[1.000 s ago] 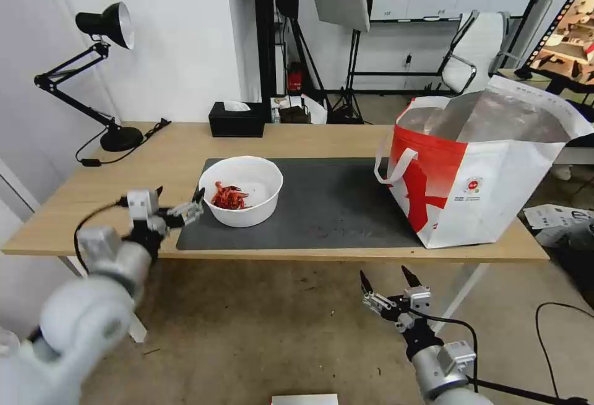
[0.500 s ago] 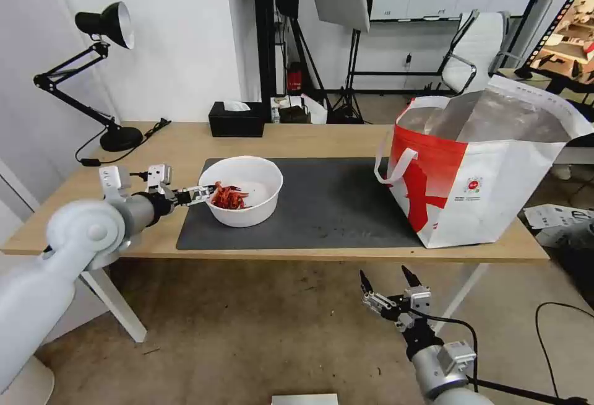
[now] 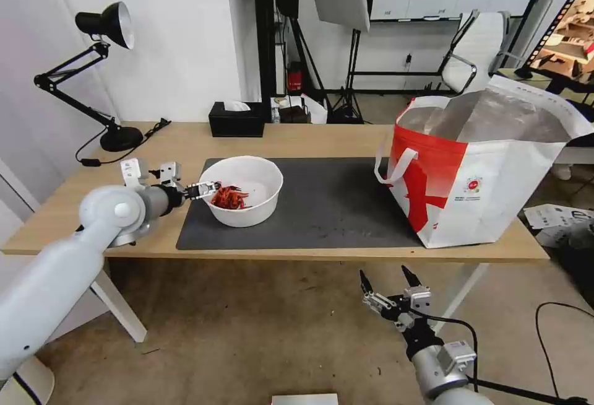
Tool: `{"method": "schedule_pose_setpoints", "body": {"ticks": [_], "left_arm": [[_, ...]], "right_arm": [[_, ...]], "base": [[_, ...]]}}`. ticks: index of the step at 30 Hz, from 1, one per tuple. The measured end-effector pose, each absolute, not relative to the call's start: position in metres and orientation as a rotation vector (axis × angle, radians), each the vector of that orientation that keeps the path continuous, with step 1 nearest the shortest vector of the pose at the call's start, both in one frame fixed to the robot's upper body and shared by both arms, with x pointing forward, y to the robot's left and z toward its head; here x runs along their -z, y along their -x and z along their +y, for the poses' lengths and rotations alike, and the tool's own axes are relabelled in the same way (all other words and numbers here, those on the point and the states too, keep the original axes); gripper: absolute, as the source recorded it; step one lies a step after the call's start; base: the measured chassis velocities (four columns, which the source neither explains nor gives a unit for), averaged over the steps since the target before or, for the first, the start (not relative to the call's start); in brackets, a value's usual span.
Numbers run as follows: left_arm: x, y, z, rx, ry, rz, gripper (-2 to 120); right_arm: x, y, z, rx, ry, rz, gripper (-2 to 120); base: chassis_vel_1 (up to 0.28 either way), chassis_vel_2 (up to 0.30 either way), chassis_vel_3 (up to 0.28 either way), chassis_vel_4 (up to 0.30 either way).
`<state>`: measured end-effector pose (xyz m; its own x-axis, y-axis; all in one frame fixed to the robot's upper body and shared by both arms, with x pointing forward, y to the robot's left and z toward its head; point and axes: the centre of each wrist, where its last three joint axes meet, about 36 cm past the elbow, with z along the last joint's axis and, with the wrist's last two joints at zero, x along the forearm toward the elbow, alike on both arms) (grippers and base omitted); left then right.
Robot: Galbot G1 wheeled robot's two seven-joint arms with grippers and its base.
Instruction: Pick up the trash from the table and place it into the takeout bag.
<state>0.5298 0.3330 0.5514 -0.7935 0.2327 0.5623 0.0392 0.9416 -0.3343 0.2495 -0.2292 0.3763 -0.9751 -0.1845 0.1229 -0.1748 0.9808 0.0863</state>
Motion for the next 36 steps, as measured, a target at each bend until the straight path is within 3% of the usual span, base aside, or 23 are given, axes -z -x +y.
{"method": "schedule_pose_setpoints", "body": {"ticks": [2,6,8,10,12,18,20,24,29,36], "left_arm": [[-0.551,-0.53,0.333,-0.41,0.189,-2.462,99],[-0.547,-0.535,0.329,-0.42,0.142,-2.451,87],[-0.544,-0.536,0.325,-0.436,0.115,-2.46,76],[-0.543,-0.536,0.325,-0.438,0.106,-2.462,73],[-0.539,-0.536,0.325,-0.444,0.085,-2.46,59],[-0.538,-0.536,0.324,-0.443,0.082,-2.461,44],[-0.542,-0.537,0.324,-0.442,0.087,-2.47,32],[-0.544,-0.537,0.323,-0.443,0.09,-2.475,23],[-0.544,-0.535,0.323,-0.453,0.079,-2.484,1],[-0.546,-0.53,0.323,-0.455,0.083,-2.49,0]], "right_arm": [[-0.376,-0.25,-0.229,0.113,-0.273,-2.996,100],[-0.376,-0.25,-0.229,0.113,-0.273,-2.996,100],[-0.376,-0.25,-0.229,0.113,-0.273,-2.996,100],[-0.376,-0.25,-0.229,0.113,-0.273,-2.996,100],[-0.376,-0.25,-0.229,0.113,-0.273,-2.996,100],[-0.376,-0.25,-0.229,0.113,-0.273,-2.996,100],[-0.376,-0.25,-0.229,0.113,-0.273,-2.996,100],[-0.376,-0.25,-0.229,0.113,-0.273,-2.996,100],[-0.376,-0.25,-0.229,0.113,-0.273,-2.996,100],[-0.376,-0.25,-0.229,0.113,-0.273,-2.996,100]], "base": [[0.0,0.0,0.0,0.0],[0.0,0.0,0.0,0.0],[0.0,0.0,0.0,0.0],[0.0,0.0,0.0,0.0],[0.0,0.0,0.0,0.0],[0.0,0.0,0.0,0.0],[0.0,0.0,0.0,0.0],[0.0,0.0,0.0,0.0],[0.0,0.0,0.0,0.0],[0.0,0.0,0.0,0.0]]}}
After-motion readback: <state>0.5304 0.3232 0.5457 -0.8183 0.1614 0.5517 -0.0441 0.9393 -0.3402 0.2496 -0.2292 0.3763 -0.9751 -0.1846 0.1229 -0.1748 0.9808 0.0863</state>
